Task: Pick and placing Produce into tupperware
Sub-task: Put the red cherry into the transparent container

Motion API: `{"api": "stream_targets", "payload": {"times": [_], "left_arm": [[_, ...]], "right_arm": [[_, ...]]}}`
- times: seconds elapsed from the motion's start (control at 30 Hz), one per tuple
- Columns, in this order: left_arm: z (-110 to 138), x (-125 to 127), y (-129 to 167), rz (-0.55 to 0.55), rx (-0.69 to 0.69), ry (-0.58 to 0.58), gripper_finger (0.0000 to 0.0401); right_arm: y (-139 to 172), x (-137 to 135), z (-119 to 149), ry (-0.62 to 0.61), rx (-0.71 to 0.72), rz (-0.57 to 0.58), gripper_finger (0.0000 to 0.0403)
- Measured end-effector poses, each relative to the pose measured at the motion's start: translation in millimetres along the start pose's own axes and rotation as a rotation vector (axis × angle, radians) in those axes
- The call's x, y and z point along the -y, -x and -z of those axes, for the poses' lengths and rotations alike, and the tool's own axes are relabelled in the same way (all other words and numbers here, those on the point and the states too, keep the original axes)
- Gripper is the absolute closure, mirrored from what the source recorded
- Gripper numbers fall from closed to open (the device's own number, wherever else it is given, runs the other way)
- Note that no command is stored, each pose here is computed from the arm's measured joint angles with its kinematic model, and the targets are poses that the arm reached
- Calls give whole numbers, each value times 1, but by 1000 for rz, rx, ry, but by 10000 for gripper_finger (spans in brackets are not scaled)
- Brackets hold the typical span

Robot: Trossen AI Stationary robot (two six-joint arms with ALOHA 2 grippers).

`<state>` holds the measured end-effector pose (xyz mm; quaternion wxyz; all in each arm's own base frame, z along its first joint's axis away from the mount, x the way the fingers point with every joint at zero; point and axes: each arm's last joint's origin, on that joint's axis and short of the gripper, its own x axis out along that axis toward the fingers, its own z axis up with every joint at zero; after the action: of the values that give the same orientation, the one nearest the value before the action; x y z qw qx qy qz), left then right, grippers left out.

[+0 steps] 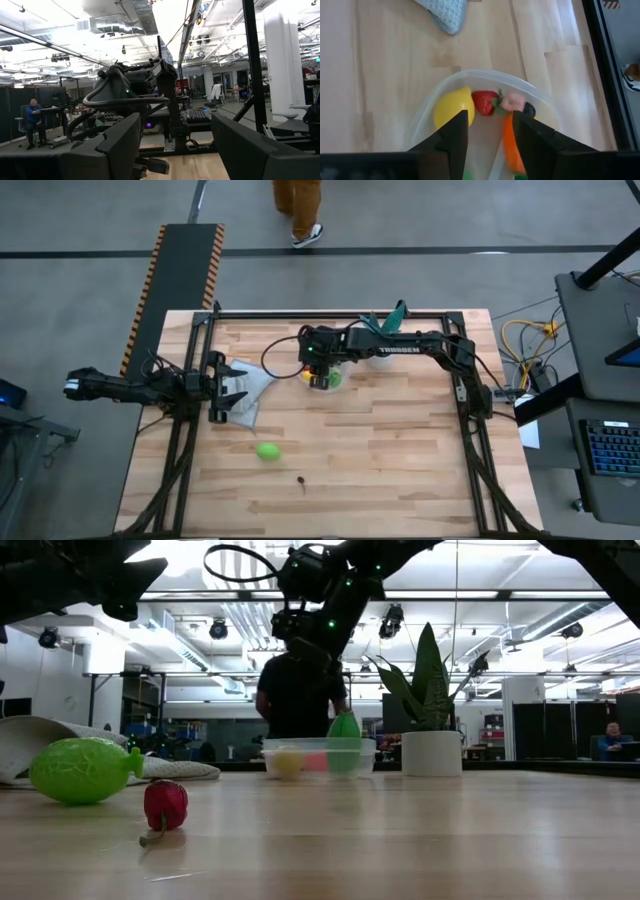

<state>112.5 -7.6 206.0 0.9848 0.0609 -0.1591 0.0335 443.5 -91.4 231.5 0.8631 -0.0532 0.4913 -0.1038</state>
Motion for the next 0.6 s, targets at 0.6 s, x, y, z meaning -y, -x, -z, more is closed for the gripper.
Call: {"api": "stream_targets", "payload": {"times": [0.6], "left_arm": [[0,0,0,0,0,0,170]], "right_arm": [[43,-96,-9,52,61,-246,259]]}}
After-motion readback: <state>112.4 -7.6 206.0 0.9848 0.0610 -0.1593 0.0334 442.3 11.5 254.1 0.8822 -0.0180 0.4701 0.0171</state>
